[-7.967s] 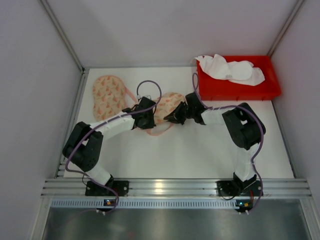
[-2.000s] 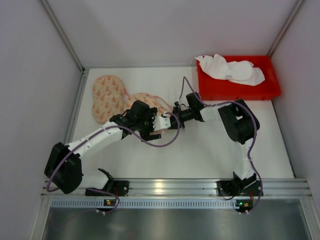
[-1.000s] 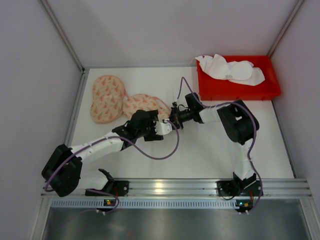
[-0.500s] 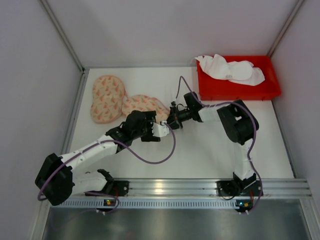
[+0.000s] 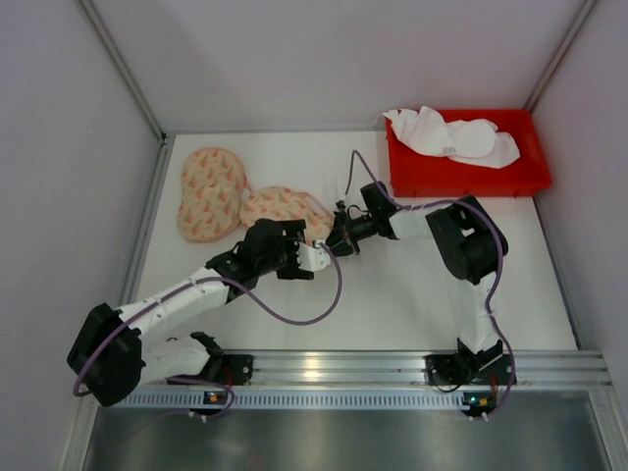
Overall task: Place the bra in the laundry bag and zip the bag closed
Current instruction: Zip the laundry bag at the center of the board.
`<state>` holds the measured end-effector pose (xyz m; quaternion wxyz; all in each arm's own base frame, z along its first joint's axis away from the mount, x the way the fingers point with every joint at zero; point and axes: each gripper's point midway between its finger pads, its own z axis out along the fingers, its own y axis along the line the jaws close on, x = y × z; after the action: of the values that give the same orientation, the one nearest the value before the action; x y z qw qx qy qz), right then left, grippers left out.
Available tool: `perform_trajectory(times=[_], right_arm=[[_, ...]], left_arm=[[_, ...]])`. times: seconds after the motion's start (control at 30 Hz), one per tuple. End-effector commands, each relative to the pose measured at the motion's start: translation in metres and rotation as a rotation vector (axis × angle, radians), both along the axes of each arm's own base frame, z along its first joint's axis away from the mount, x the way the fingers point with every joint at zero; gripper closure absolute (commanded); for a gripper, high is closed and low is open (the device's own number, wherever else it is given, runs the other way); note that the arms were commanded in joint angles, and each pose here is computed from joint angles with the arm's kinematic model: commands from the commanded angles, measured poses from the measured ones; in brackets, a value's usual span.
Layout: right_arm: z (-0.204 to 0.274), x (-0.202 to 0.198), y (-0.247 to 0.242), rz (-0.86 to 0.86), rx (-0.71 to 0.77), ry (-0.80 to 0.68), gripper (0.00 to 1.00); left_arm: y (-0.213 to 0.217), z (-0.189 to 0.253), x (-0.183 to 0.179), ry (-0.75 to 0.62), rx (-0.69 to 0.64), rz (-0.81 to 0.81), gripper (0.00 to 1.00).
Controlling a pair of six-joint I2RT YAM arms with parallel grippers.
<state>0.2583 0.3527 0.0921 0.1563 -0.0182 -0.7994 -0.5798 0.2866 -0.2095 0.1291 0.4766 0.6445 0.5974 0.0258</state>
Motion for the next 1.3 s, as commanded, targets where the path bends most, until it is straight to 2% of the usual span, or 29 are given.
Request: perform_trajectory(times=[0.0,0.17,0.47,0.6,0.93,1.07,1.2,1.27], right_arm=[[0.009,-0.018,0.007,0.089,0.023,-0.037,1.0],[0.008,-0.016,0.008,0.086,0.024,-0.033,1.0],[0.025,-0.023,0.012,0.099,0.068,-0.026,1.0],[0.026,-0.022,0.011,0.091,0.07,-0.029,1.0],[0.028,-0.02,0.011,0.086,0.081,-0.023,1.0],[0.032,-0.023,0.012,0.096,0.093,-0.022,1.0],[0.031,-0.031,0.014,0.111,0.094,-0.018,1.0],[0.029,-0.034,0.014,0.116,0.09,-0.011,1.0]], left_arm=[[-0.006,0.059,0.016,-0.186,-0.101,-0.013,0.07],[-0.001,0.055,0.013,-0.181,-0.085,-0.006,0.07],[-0.022,0.03,0.031,-0.119,-0.081,-0.013,0.1],[-0.028,0.01,0.016,-0.069,-0.077,-0.088,0.09],[-0.032,-0.023,-0.02,0.035,-0.048,-0.129,0.09],[-0.019,-0.039,-0.022,0.046,-0.002,-0.055,0.07],[-0.004,-0.049,0.013,0.013,0.053,0.16,0.07],[-0.004,-0.057,0.024,0.01,0.066,0.21,0.07]])
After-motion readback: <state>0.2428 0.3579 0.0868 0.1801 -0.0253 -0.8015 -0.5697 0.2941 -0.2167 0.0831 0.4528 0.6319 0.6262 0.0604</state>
